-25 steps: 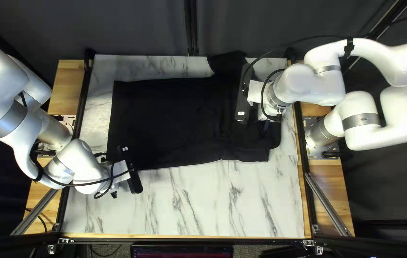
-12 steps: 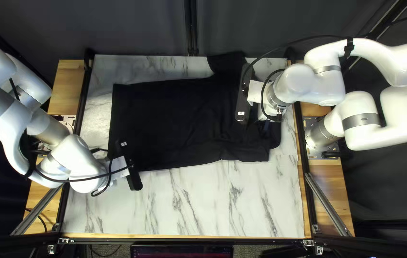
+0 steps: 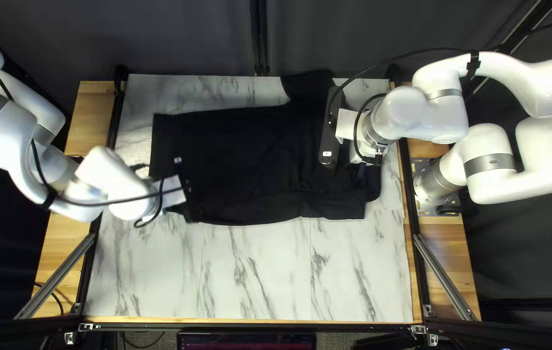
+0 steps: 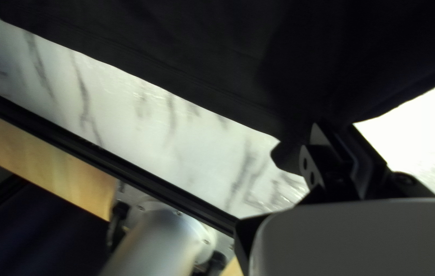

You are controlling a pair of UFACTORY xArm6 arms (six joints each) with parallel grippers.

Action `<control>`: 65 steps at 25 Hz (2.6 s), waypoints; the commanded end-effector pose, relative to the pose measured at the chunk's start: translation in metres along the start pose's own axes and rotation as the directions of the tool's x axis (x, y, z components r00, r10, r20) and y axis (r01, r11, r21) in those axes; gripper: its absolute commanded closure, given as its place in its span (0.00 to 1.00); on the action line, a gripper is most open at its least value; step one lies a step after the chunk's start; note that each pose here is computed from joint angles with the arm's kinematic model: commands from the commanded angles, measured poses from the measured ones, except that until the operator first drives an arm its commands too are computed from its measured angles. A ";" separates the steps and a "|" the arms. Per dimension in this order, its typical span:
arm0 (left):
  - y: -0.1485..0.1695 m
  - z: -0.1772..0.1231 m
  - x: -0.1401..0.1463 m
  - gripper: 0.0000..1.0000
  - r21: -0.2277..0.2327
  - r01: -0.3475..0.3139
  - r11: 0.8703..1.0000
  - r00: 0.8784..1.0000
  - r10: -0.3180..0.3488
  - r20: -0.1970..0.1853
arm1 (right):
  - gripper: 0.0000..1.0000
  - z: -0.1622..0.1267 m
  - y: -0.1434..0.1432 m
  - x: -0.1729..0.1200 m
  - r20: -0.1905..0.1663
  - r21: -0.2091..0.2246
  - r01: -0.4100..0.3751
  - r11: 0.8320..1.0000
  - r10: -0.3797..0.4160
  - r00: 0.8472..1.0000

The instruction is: Fold t-shirt

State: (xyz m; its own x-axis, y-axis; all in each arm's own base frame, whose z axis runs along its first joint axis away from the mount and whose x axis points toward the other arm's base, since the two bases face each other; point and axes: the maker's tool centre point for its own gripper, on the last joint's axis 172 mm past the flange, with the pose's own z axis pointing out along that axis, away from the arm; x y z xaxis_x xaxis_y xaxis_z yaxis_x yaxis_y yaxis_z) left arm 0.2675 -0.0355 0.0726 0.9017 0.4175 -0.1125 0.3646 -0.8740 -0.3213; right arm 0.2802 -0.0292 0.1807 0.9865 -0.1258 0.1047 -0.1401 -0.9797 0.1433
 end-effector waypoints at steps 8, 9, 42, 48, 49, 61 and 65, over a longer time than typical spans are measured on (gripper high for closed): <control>-0.001 0.024 -0.026 0.55 0.029 0.066 0.997 0.995 -0.068 0.070 | 0.00 0.000 0.000 0.000 0.000 0.000 0.000 1.000 0.000 1.000; -0.001 0.024 -0.027 0.36 0.032 0.070 0.997 0.995 -0.072 0.073 | 0.00 0.000 0.000 0.000 0.000 0.000 0.000 1.000 0.000 1.000; 0.003 0.018 0.083 0.00 0.039 -0.055 0.998 0.997 0.053 0.064 | 0.00 0.000 0.000 0.000 0.000 0.000 0.000 1.000 0.000 1.000; 0.002 0.025 0.079 0.08 0.026 -0.046 0.999 0.997 0.044 0.070 | 0.00 0.000 0.000 0.000 0.000 0.000 0.000 1.000 0.000 1.000; 0.002 0.026 0.078 0.23 0.026 -0.045 0.999 0.997 0.043 0.072 | 0.00 0.000 0.000 0.000 0.000 0.000 0.000 1.000 0.000 1.000; -0.002 0.009 0.076 0.92 0.042 -0.037 0.998 0.997 0.034 0.066 | 0.00 0.000 0.000 0.000 0.000 0.000 0.000 1.000 0.000 1.000; -0.005 -0.003 0.070 0.86 0.054 -0.034 0.998 0.998 0.031 0.052 | 0.00 0.000 0.000 0.000 0.000 0.000 0.000 1.000 0.000 1.000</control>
State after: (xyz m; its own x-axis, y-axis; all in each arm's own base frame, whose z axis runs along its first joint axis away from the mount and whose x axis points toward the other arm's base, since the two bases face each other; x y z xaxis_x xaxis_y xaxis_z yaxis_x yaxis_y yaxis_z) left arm 0.3320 -0.0010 0.0618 0.8977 0.4025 -0.1795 0.3207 -0.8760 -0.3601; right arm 0.2802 -0.0292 0.1807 0.9865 -0.1258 0.1047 -0.1401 -0.9797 0.1433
